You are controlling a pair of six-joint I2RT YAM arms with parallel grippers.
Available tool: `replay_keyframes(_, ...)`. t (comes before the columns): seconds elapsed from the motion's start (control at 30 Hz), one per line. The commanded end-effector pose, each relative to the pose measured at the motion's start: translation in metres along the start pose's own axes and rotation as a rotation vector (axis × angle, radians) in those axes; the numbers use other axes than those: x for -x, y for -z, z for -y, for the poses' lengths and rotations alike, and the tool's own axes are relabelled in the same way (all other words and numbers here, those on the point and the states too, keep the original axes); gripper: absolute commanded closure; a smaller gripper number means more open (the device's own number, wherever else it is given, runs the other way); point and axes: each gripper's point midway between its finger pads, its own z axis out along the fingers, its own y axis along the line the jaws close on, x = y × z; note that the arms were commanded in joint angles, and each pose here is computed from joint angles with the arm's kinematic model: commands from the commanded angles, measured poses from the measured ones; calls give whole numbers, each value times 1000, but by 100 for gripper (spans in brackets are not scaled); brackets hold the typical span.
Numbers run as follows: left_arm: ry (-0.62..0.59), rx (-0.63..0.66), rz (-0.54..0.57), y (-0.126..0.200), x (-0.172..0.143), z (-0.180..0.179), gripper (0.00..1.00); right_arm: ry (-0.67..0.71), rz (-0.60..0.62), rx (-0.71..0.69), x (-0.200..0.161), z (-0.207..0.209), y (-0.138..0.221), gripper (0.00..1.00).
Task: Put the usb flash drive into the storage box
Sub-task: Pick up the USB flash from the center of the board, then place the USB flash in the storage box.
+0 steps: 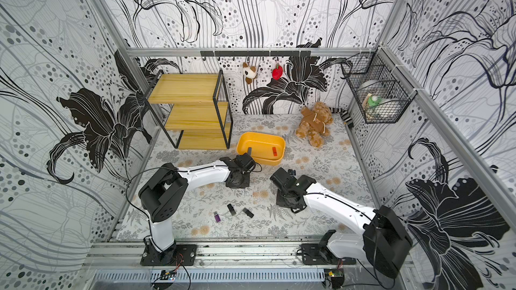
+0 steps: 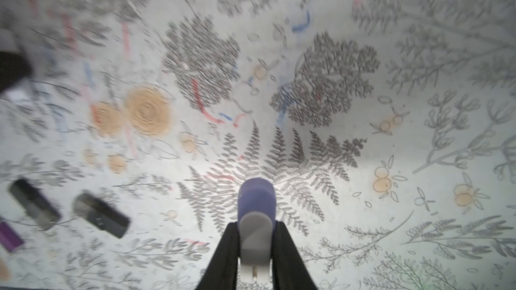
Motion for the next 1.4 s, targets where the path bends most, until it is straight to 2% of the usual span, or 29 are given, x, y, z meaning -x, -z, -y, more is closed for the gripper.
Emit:
replay_keyframes(0.0, -20, -35, 41, 31, 14, 5, 100, 39, 23, -57, 21, 3, 12, 100)
replay_keyframes(0.37, 45, -57, 132, 102, 78, -19, 100, 81, 113, -12, 139, -34, 27, 100)
replay_keyframes(0.53, 59, -79, 161, 121, 95, -17, 100, 130, 109, -11, 184, -58, 5, 100)
replay_keyframes(0.73, 65, -83, 162, 125, 108, -14, 100, 183, 129, 3, 230, -84, -19, 100)
replay_keyframes(1.1, 65, -76, 164, 122, 137, -10, 100, 207, 68, -4, 260, -83, -88, 100)
replay_keyframes(1.37, 61, -71, 145, 113, 139, -11, 100, 245, 25, -40, 265, -79, -124, 100)
